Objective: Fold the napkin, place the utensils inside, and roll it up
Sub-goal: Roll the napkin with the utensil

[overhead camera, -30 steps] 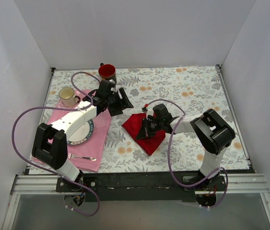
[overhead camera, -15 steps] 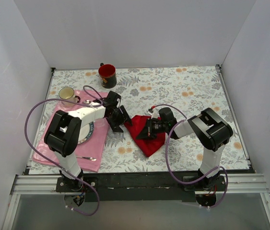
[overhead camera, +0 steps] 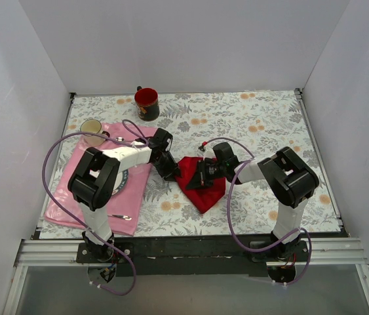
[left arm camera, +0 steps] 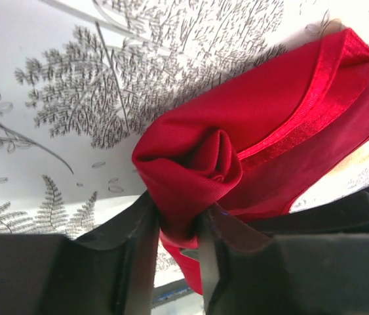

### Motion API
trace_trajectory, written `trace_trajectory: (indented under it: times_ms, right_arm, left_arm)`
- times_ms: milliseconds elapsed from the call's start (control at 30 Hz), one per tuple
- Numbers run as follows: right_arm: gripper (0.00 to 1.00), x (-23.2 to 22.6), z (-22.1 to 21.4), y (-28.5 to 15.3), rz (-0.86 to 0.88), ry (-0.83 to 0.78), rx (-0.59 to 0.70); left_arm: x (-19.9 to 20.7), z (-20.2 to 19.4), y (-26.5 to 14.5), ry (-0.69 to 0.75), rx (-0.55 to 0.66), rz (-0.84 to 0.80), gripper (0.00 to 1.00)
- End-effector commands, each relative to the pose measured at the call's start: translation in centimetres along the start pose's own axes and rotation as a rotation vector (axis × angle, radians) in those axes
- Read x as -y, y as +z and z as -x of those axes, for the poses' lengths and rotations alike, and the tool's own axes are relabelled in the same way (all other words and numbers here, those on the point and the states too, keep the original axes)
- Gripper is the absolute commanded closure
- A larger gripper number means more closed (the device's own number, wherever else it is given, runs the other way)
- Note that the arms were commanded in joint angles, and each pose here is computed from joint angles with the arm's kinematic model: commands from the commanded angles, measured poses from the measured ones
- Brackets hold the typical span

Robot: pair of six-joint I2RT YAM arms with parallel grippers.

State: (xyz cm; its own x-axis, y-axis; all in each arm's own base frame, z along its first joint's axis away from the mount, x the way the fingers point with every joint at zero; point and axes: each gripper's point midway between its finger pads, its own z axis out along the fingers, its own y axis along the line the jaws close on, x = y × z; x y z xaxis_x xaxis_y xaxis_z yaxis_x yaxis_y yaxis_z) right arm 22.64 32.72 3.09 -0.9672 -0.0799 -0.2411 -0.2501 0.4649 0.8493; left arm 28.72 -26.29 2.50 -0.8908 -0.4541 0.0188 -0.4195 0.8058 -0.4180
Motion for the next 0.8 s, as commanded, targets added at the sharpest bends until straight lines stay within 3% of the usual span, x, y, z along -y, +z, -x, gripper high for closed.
trace_trajectory:
  times_ms: [0,267,400,500,567,600,633,767]
  right_arm:
    - [0.92,1.1,0.7,-0.7,-0.11,-0.19,-0.059]
    - [0.61,-0.7,2.1,-2.0,-0.272,-0.503,-0.133]
    - [0.5,-0.9,2.9,-3.2,-0.469,-0.637,-0.098]
    - [0.35,-2.3,2.9,-3.6,-0.579,-0.749,-0.026]
    - [0.32,-3.0,2.4,-3.3,-0.621,-0.797,-0.005]
    - [0.26,-2.7,2.8,-3.6,-0.678,-0.814,0.021]
    - [0.08,-3.1,2.1,-3.0,-0.682,-0.842,0.017]
    - [0.08,-2.2,1.3,-2.2,-0.77,-0.867,0.053]
  left_arm:
    - [-0.2,1.1,0.6,0.039,0.049,0.029,0.77]
    - [-0.1,0.2,1.2,0.082,-0.014,0.014,1.0]
    - [0.3,-0.5,1.0,0.093,-0.067,0.006,1.0]
    - [0.5,-1.0,0.6,0.09,-0.1,0.006,1.0]
    - [0.5,-1.2,0.5,0.084,-0.116,0.009,1.0]
    - [0.6,-1.3,0.4,0.08,-0.123,0.015,1.0]
    - [0.5,-1.3,0.4,0.077,-0.129,0.021,1.0]
    - [0.4,-1.5,0.3,0.067,-0.16,0.022,1.0]
